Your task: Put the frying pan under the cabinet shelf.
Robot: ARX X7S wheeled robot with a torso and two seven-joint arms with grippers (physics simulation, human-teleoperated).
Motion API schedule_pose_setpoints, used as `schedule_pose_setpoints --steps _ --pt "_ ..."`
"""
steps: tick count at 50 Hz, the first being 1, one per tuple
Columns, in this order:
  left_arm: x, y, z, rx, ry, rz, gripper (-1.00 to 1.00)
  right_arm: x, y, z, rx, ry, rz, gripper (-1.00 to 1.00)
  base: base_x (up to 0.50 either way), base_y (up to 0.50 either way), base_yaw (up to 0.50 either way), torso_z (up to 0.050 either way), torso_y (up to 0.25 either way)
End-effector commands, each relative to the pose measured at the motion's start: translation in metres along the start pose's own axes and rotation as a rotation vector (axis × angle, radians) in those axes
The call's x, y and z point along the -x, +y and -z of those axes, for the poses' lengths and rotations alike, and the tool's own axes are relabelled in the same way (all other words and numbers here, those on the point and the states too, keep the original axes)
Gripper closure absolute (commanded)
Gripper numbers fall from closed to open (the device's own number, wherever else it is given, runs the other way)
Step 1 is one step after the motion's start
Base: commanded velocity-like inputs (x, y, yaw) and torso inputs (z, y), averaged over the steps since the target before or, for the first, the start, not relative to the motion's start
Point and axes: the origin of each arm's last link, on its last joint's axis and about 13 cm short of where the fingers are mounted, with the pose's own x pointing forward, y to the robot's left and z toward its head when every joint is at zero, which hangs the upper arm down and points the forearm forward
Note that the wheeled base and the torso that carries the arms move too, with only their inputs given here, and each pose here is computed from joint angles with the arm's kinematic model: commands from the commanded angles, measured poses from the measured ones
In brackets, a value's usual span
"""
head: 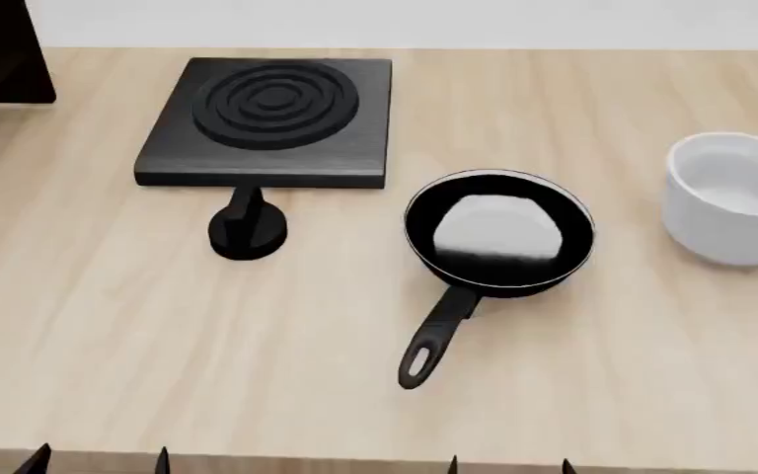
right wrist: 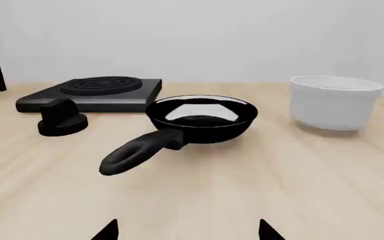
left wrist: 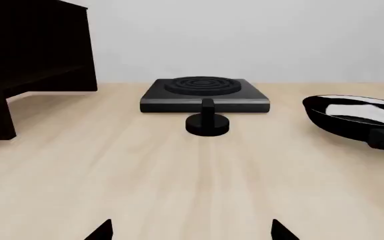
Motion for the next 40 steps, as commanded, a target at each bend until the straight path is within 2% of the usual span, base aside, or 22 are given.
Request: schedule_pose_setpoints --steps 1,21,23,40 --pt "0.000 0.000 0.000 0.000 0.000 0.000 -1.00 0.000 0.000 0.000 0.000 0.000 0.000 -1.00 0.00 0.00 0.00 0.000 0.000" --pt "0.004 -0.002 -0.008 -0.010 -0.014 -0.003 -1.00 0.002 0.001 0.000 0.027 -0.017 -0.035 -1.00 0.00 0.00 0.00 0.000 0.000" --pt "0.005 -0.001 -0.010 -0.020 -0.038 0.003 -1.00 0.002 0.001 -0.002 0.027 -0.020 -0.037 -1.00 0.00 0.00 0.00 0.000 0.000" --pt "0.008 -0.001 -0.016 -0.042 -0.049 0.020 -1.00 0.001 0.003 -0.005 0.034 -0.029 -0.056 -1.00 0.00 0.00 0.00 0.049 0.013"
